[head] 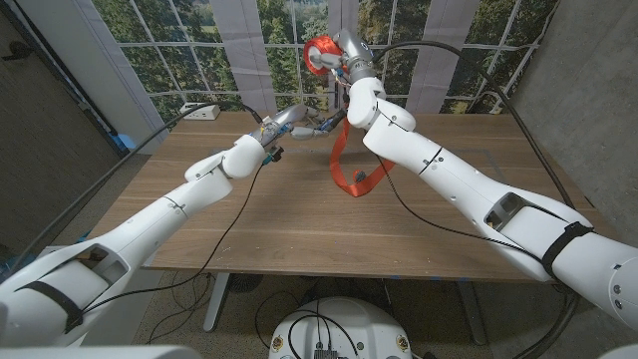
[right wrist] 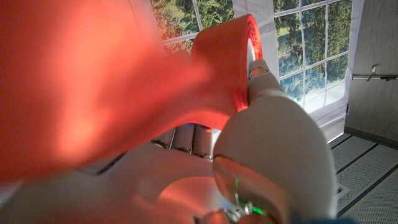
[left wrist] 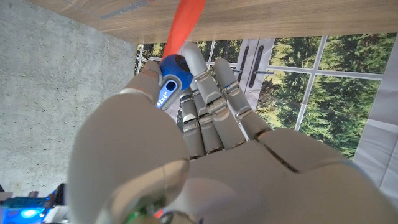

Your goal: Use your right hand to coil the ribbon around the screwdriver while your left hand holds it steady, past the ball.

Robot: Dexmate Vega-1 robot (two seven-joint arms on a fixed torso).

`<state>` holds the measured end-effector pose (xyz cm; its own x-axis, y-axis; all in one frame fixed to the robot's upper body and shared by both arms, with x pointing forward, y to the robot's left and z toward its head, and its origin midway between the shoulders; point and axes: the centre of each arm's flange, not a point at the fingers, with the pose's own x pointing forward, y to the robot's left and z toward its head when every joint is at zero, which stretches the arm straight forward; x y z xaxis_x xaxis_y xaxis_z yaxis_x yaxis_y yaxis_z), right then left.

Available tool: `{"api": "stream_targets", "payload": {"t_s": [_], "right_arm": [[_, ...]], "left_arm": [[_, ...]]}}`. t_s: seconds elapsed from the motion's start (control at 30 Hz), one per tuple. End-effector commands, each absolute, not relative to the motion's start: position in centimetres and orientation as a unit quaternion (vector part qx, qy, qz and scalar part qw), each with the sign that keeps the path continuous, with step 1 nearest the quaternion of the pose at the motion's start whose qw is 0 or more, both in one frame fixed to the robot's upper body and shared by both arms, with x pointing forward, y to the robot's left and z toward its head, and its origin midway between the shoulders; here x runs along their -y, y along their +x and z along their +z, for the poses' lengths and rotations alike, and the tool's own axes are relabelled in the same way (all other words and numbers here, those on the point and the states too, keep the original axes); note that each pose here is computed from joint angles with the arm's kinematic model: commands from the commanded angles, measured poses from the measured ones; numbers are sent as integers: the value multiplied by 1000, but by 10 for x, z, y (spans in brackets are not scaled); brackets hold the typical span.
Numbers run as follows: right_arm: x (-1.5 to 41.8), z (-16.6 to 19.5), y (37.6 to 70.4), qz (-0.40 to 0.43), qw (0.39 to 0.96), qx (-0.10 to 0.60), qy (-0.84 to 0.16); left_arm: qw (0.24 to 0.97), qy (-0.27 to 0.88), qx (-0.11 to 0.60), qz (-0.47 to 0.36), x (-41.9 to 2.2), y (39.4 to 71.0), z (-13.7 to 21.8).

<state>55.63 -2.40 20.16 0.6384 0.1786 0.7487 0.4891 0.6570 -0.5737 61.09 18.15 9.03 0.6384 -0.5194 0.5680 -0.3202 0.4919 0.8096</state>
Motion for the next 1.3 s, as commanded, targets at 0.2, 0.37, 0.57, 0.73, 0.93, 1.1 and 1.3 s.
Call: {"api": "stream_targets", "payload": {"t_s": [0.2, 0.37, 0.57, 0.73, 0.93, 1.1, 1.3], "right_arm": [[25, 188, 542, -87, 814, 426, -386], [74, 196, 516, -133, 828, 444, -315], [115, 180, 481, -191, 824, 449, -286], [123, 165, 468, -208, 827, 437, -285], [128, 144, 454, -234, 826, 427, -284], [141, 121, 445, -250, 830, 419, -269], [154, 93, 434, -268, 838, 396, -261]], "left_arm": [[763, 486, 423, -49, -175, 606, 89], [767, 489, 415, -22, -179, 603, 87], [769, 489, 412, -24, -174, 608, 93], [773, 472, 423, -21, -167, 614, 95], [772, 466, 432, -18, -161, 616, 100], [773, 464, 433, -17, -157, 615, 102], [772, 467, 431, -17, -152, 616, 103]]}}
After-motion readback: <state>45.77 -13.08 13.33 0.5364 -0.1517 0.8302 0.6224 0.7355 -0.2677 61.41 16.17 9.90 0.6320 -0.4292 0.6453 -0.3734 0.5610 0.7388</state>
